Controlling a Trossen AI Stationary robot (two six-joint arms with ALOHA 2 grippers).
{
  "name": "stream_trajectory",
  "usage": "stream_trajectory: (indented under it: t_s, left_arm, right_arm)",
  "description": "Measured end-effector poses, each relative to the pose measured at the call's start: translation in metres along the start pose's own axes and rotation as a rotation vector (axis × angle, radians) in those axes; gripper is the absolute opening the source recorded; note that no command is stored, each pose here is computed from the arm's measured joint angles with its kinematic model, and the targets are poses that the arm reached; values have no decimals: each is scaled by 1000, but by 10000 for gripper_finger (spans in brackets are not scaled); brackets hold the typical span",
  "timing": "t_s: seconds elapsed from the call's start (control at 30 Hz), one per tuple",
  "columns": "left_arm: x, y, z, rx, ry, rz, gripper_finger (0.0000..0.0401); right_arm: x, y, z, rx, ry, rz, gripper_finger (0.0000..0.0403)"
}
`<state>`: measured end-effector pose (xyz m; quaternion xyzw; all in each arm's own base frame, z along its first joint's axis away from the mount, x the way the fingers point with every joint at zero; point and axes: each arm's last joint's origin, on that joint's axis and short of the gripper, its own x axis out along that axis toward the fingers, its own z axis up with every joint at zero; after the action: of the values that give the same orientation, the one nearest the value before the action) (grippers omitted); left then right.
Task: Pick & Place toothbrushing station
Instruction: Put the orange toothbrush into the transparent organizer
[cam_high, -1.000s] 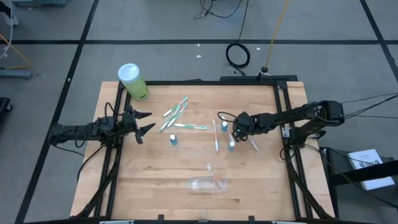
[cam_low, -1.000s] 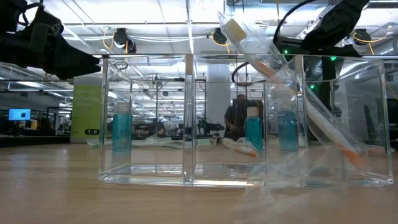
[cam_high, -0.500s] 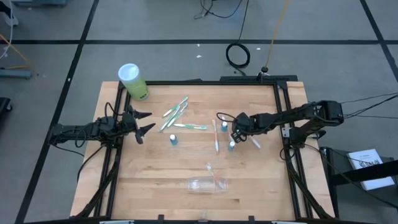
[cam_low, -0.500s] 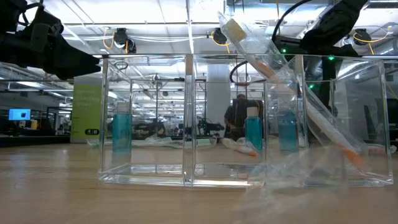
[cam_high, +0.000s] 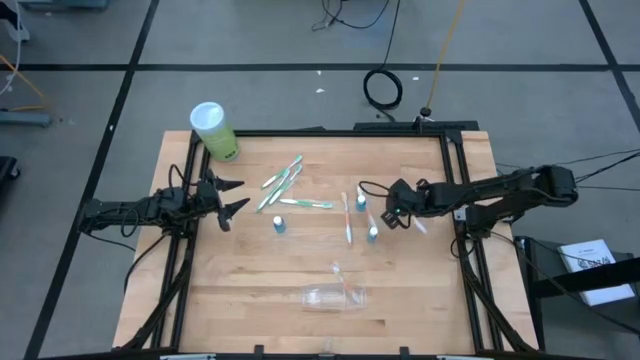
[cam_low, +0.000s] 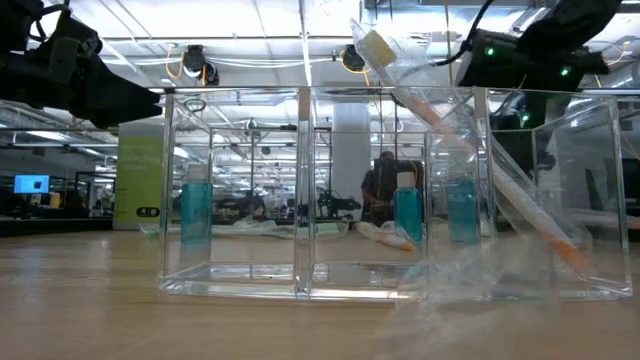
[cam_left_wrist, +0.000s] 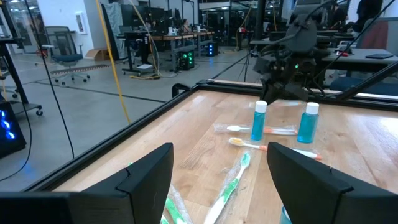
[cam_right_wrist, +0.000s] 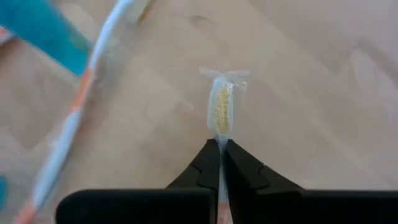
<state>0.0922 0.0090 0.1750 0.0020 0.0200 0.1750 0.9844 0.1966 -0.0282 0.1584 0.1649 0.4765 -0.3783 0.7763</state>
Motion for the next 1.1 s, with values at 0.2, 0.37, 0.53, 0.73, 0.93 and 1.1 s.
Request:
stream_trajectory:
  t_s: [0.2, 0.37, 0.53, 0.73, 0.93, 1.1]
  left_arm:
    - [0, 0, 0, 0, 0, -1, 269]
    - [0, 0, 0, 0, 0, 0, 269]
    - [0, 0, 0, 0, 0, -1, 269]
    - [0, 0, 0, 0, 0, -1, 269]
    - [0, 0, 0, 0, 0, 0, 269]
    - [0, 0, 0, 0, 0, -1, 269]
  right_arm:
    - [-16, -10, -1, -21, -33, -12, 0]
    - [-29, -17, 0, -4, -80, 25, 0]
    - [-40, -24, -3, 5, -127, 57, 3]
    - [-35, -38, -22, 57, -157, 58, 3]
    - [-27, -44, -36, 117, -235, 127, 2]
    - [-26, -42, -37, 111, -336, 270, 1]
